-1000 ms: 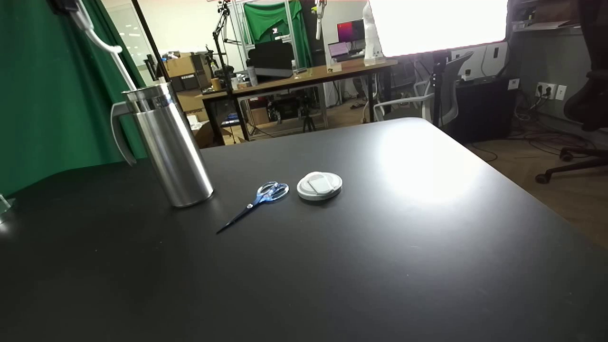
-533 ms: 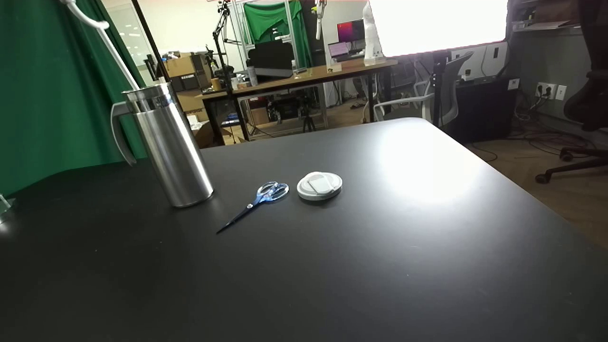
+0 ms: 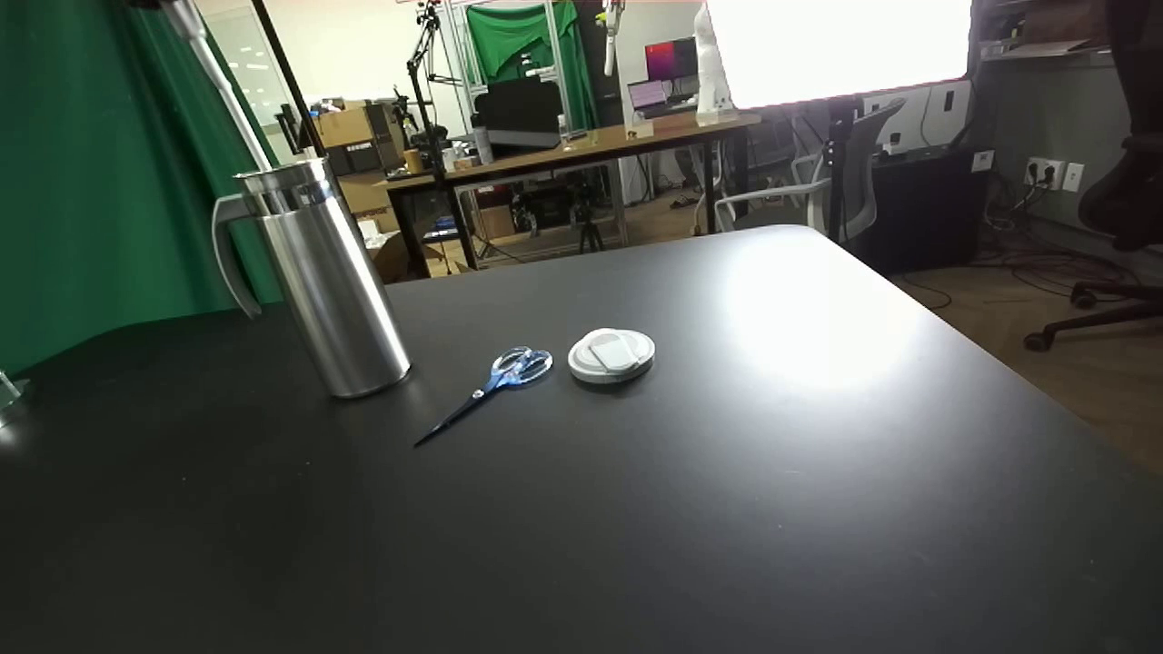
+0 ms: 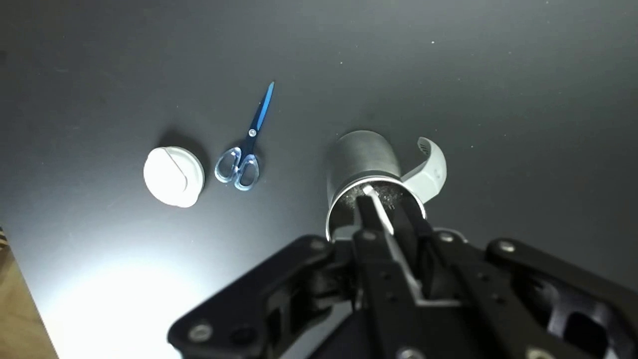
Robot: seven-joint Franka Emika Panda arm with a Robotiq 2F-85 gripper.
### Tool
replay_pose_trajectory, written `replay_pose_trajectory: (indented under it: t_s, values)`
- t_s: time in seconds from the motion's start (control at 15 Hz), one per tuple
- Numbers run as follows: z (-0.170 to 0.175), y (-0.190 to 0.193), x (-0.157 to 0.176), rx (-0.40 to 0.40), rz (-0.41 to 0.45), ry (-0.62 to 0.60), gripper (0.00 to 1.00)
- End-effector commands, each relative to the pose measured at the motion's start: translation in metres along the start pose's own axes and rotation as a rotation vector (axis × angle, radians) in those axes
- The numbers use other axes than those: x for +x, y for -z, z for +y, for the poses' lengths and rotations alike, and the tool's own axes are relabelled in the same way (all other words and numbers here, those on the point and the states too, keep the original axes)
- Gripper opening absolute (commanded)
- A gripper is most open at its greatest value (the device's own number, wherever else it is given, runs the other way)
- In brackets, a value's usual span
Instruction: Use the object to clean the bottle
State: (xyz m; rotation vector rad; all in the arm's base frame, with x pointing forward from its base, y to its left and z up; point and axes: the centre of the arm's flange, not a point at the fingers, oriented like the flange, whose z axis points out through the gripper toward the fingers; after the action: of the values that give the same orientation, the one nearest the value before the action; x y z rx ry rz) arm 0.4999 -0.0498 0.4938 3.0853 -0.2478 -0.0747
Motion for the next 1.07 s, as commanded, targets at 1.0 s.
replay_pose_trajectory:
  t_s: [1.0]
  values:
    - [0.058,-0.065,0.032,0.009,-0.147,-0.082,0.04]
